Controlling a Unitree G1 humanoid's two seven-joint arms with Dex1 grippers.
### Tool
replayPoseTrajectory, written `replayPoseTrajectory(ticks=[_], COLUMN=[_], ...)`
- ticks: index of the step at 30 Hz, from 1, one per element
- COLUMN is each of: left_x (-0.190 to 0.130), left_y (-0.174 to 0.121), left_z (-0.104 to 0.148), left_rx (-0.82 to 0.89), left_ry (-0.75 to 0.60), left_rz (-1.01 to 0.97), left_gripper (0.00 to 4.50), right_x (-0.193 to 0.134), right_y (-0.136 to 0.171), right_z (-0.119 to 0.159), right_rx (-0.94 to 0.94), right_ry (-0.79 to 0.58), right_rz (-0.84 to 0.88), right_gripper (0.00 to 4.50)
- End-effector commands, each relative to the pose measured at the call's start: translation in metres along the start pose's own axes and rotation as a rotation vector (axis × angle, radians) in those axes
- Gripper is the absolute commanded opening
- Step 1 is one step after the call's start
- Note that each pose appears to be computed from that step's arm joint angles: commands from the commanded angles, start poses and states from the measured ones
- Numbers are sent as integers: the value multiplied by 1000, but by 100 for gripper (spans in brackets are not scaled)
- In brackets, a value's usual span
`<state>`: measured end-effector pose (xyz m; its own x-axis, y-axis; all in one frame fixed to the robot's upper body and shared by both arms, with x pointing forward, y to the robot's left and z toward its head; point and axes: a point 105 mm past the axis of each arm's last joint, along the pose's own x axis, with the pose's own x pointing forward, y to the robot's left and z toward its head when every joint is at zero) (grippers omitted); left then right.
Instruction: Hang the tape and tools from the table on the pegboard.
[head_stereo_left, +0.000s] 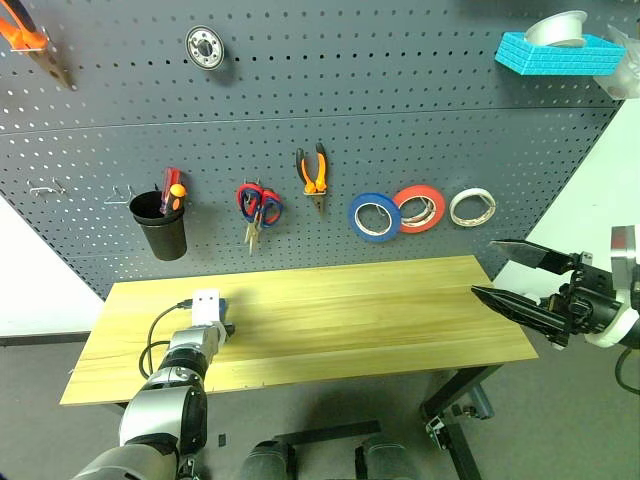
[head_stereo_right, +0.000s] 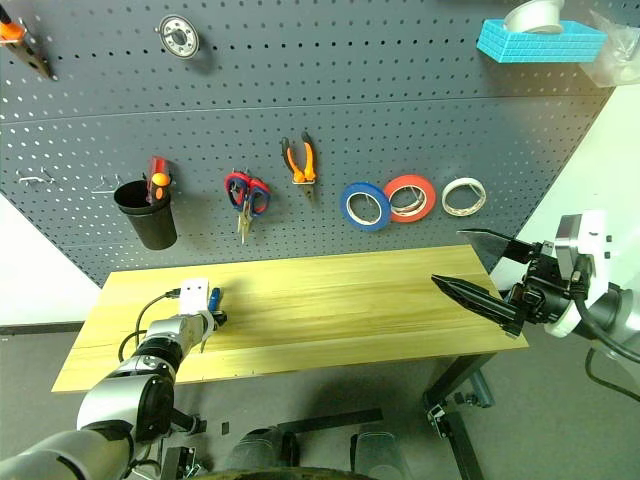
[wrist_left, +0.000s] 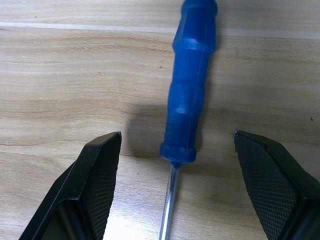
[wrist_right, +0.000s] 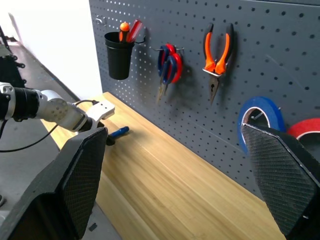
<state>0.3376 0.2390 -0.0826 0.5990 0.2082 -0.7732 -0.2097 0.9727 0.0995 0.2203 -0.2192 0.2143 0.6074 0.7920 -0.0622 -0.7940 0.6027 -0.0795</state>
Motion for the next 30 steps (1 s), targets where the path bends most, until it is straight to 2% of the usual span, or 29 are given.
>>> replayPoseTrajectory(ticks=[1, 9, 17, 23, 30], left_x=[-2, -1, -1, -4, -21], left_y=[-1, -3, -2, -9, -12], left_z=[18, 14, 14, 14, 27], left_rx=[4, 12, 19, 106, 300], left_ry=[-51, -44, -47, -95, -291], left_rz=[-1, -2, 4, -12, 15], left_gripper=[313, 54, 53, 53, 53], right_x=[-1, -2, -1, 2, 5], right_y=[4, 6, 6, 10, 18], right_z=[11, 11, 13, 17, 23], right_rx=[-41, -38, -43, -54, -60], right_ry=[-12, -9, -10, -23, -60], right_rz=[10, 13, 18, 41, 88], right_gripper=[450, 450, 450, 450, 450])
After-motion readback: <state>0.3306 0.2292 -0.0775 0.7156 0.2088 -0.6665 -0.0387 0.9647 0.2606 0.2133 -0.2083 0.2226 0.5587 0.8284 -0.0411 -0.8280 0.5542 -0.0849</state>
